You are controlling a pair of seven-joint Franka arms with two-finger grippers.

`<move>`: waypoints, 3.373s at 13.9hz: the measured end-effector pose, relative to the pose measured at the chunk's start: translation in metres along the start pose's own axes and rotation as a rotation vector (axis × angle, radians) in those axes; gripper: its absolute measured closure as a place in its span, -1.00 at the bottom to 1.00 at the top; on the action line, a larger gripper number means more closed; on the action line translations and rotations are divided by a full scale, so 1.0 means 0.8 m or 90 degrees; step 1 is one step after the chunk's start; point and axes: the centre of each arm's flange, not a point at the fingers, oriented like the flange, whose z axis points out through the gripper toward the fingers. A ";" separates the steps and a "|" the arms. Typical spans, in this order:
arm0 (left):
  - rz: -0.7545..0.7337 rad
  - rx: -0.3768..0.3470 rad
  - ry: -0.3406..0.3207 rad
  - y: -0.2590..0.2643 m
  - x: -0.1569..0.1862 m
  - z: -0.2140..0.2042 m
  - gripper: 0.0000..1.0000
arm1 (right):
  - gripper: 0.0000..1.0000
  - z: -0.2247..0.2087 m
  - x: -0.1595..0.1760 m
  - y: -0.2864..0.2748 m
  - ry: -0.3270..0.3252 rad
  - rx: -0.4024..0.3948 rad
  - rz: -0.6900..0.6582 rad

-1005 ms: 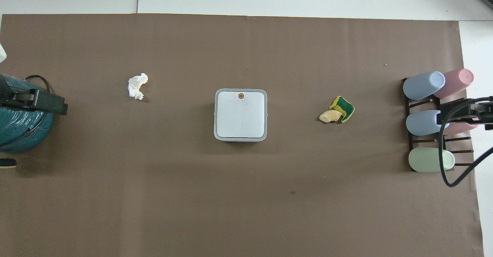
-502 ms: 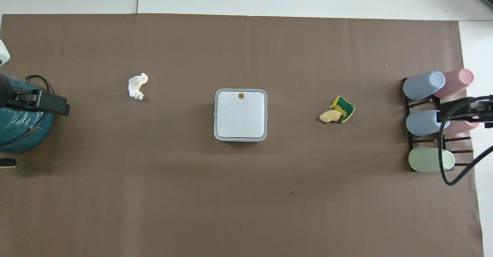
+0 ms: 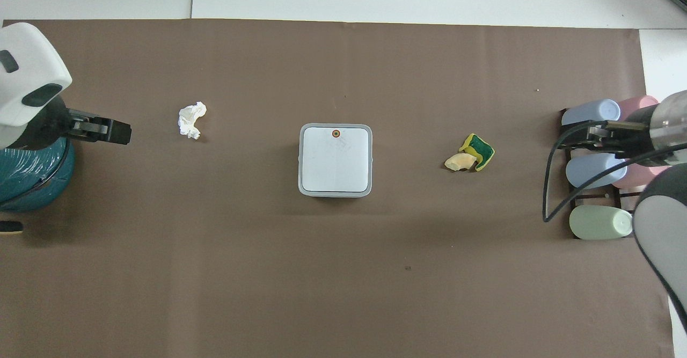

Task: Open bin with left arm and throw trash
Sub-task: 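Reach the left gripper to the bin lid while the right gripper reaches the sponge, then lift the bin lid with the left gripper while the right gripper grasps the sponge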

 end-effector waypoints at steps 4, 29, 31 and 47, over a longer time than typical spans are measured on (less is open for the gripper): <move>0.069 -0.009 0.058 0.074 -0.001 0.035 0.89 | -1.00 0.096 0.038 -0.015 0.031 0.008 -0.004; 0.077 -0.093 0.141 0.324 0.044 0.287 0.98 | -0.10 0.346 0.036 -0.056 -0.063 0.013 0.141; 0.078 -0.093 0.140 0.326 0.043 0.292 0.98 | 0.33 0.344 0.038 -0.050 -0.066 0.010 0.145; 0.081 -0.089 0.128 0.327 0.042 0.278 0.98 | 0.84 0.121 0.068 -0.081 -0.002 0.086 0.100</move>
